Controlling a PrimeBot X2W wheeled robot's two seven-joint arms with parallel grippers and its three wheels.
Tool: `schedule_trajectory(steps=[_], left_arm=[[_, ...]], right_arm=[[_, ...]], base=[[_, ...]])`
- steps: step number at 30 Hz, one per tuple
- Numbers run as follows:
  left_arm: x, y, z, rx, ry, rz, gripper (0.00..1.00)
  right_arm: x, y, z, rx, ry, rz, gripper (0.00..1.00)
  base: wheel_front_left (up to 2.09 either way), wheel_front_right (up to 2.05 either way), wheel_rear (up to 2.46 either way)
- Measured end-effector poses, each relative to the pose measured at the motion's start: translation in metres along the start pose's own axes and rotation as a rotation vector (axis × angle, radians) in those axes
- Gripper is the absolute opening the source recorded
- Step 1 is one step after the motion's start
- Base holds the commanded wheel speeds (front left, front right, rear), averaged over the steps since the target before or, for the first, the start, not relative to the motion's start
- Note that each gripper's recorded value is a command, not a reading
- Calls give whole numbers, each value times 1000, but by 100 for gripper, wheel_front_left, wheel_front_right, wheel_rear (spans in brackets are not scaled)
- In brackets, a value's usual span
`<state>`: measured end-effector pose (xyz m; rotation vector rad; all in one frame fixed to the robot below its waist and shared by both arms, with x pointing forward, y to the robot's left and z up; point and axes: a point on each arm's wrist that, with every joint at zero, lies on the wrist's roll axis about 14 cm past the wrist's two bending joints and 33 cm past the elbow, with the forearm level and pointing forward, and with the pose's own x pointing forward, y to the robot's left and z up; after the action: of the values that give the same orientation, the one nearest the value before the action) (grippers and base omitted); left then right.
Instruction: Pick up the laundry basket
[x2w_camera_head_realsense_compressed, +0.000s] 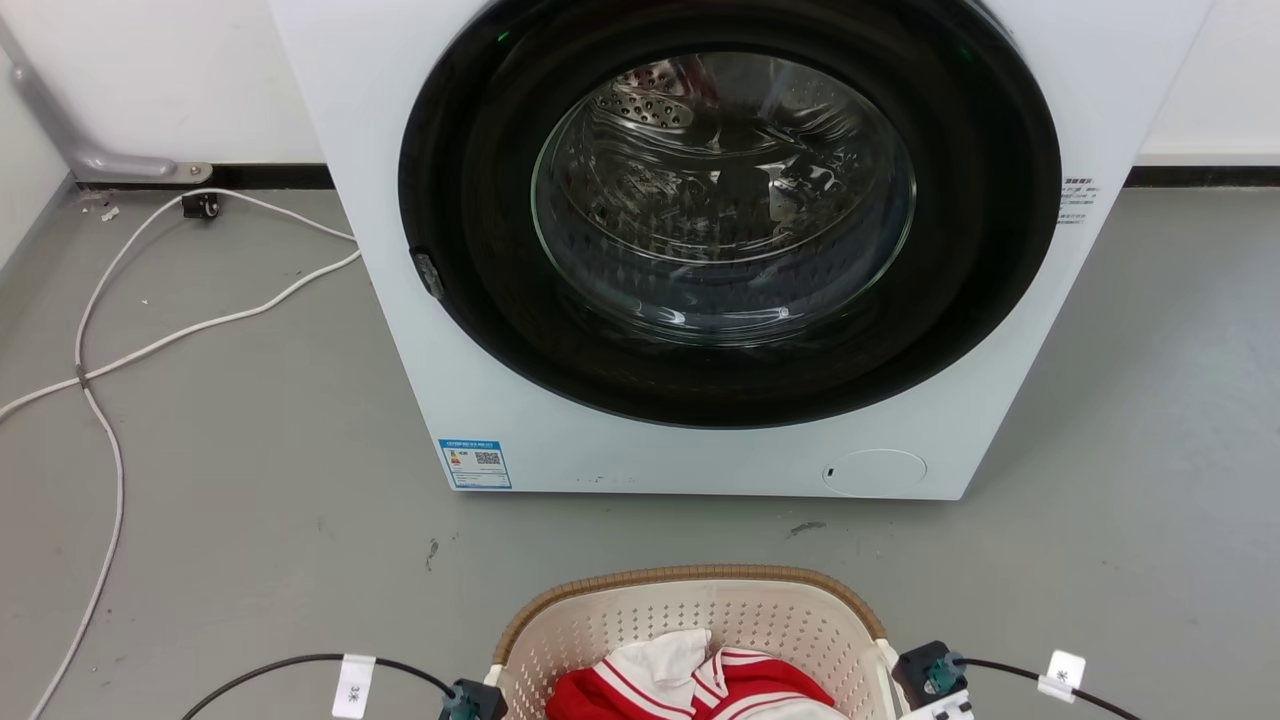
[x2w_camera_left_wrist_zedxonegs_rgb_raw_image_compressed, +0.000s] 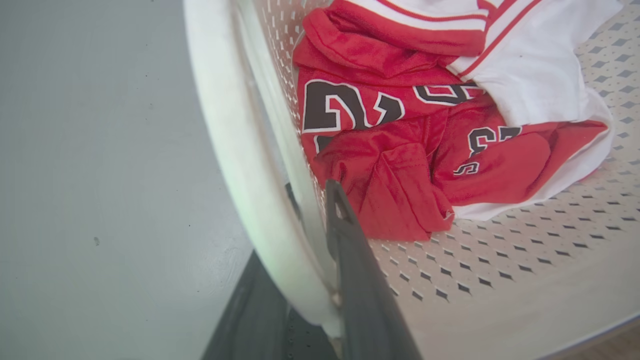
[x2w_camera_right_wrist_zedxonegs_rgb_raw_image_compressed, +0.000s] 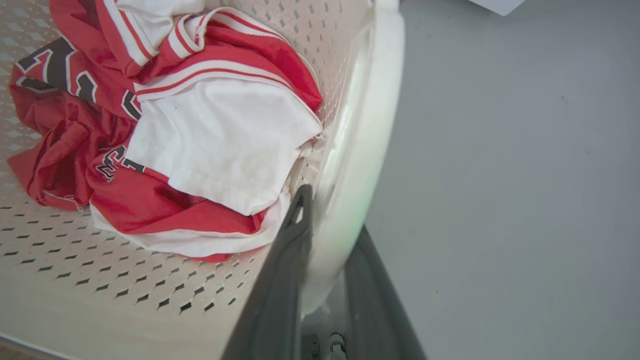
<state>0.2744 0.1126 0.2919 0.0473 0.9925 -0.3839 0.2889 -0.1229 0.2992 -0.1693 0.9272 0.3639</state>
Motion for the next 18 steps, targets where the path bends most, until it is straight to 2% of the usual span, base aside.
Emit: schedule_trajectory(steps=[18], left_arm=[[-4, 5, 10, -1, 32, -3, 0]], right_arm=[[-2, 1, 10, -18, 46, 13, 0]], base=[[0, 0, 0]])
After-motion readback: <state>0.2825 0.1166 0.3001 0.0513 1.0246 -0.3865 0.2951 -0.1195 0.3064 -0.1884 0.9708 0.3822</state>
